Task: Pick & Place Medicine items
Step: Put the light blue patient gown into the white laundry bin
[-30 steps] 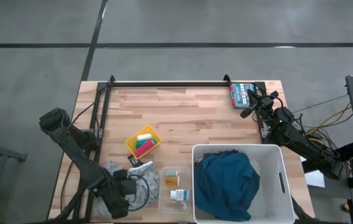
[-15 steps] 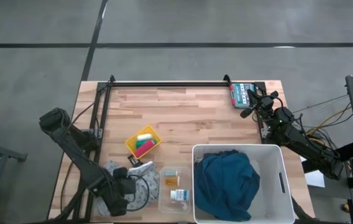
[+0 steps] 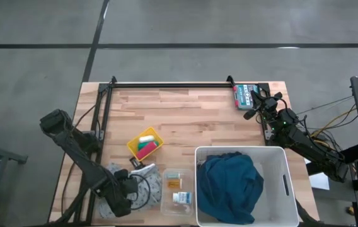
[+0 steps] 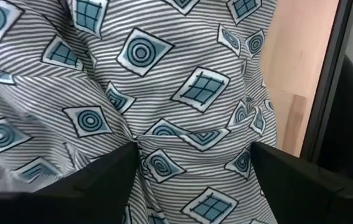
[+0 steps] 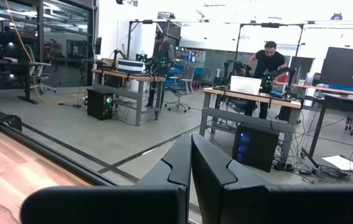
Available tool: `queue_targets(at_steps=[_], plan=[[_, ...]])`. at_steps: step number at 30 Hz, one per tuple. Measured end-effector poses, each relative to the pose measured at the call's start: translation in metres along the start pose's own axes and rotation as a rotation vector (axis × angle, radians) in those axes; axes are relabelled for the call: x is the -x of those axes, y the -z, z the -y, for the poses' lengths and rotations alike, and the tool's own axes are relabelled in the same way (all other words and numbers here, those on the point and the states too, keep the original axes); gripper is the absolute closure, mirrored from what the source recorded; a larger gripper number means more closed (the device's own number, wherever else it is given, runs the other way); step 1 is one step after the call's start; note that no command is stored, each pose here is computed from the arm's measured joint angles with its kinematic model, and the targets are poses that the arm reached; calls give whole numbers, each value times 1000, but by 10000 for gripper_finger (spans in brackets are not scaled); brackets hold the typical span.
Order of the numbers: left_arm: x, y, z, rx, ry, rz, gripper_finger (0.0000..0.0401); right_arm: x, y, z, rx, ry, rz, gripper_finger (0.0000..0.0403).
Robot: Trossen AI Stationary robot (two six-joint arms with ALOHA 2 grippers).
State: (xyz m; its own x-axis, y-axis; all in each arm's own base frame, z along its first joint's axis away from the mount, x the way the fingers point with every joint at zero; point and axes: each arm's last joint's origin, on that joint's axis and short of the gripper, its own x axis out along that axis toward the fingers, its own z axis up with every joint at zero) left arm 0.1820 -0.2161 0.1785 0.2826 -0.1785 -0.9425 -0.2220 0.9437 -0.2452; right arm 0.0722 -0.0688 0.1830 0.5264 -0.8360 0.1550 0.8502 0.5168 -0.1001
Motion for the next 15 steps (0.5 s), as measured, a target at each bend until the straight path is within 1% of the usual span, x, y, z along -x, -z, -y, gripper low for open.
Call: queue_targets(at_steps=[7, 12, 15], plan=[[-16, 7, -12, 6, 20, 13, 84, 0, 0, 0, 0, 0, 0, 394], [-27, 14, -23, 77, 19, 13, 84, 0, 0, 0, 0, 0, 0, 394], [-31, 17, -28, 91, 21, 16, 84, 0, 0, 0, 0, 0, 0, 394]])
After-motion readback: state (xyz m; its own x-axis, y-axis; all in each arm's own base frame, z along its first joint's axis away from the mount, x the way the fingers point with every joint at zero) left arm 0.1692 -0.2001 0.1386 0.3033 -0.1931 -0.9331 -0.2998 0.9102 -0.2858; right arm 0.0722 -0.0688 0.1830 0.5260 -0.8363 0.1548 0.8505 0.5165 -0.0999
